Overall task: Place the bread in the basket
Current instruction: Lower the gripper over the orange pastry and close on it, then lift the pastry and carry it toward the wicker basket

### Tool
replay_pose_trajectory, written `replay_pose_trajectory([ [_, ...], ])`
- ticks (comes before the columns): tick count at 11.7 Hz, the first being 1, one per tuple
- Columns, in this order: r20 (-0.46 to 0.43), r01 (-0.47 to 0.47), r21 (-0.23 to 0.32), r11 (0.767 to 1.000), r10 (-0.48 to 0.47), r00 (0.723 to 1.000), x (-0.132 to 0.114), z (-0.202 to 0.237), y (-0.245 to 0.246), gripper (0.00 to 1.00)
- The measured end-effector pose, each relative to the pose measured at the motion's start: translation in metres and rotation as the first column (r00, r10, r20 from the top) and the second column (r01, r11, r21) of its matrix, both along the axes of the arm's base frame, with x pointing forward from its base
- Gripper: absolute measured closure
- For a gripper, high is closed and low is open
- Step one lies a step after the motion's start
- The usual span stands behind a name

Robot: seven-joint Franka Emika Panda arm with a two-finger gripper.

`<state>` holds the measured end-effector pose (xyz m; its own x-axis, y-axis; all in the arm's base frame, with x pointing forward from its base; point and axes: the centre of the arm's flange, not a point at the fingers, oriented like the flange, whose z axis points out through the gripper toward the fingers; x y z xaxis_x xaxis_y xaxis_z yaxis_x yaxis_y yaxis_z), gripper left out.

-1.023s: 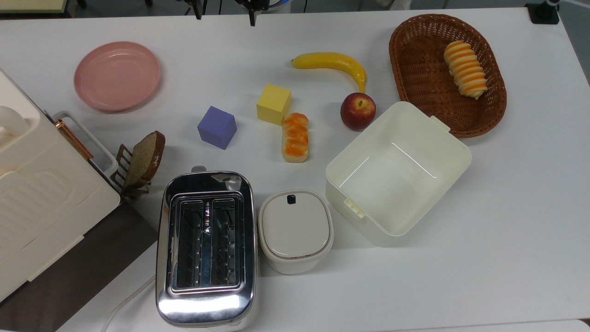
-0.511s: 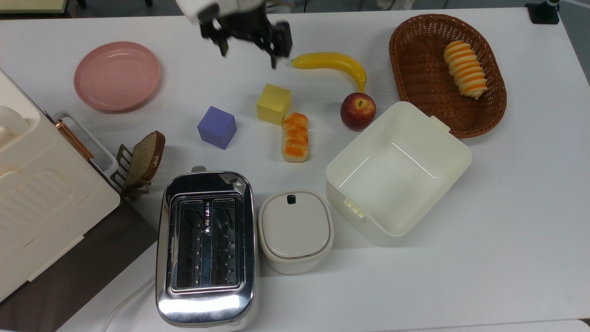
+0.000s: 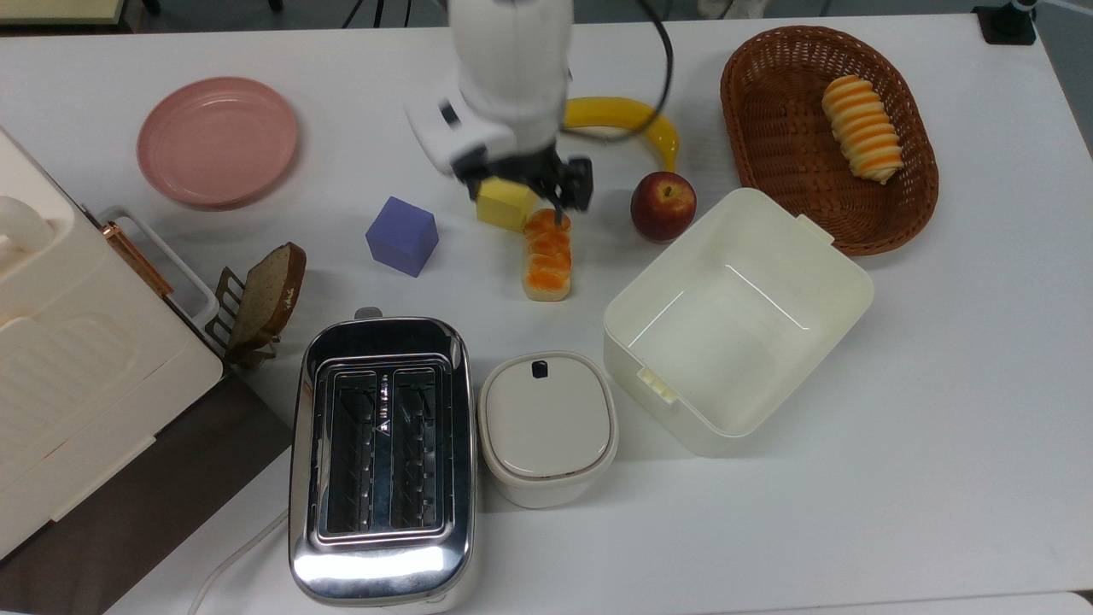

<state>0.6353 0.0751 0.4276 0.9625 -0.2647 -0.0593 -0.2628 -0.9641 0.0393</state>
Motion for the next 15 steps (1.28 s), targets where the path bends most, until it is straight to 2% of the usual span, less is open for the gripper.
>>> replay_pose_trajectory([
  [4,-0.037,-0.044,-0.023,0.999,0.043,0.998,0.010,-0.058,0.024,0.00],
  [10,-0.074,-0.082,-0.060,0.995,0.077,0.994,0.015,-0.110,0.034,0.02],
  [12,-0.086,-0.093,-0.075,0.993,0.087,0.993,0.015,-0.120,0.034,0.11],
  [15,-0.070,-0.096,-0.073,0.993,0.091,0.993,0.016,-0.101,0.030,0.51],
])
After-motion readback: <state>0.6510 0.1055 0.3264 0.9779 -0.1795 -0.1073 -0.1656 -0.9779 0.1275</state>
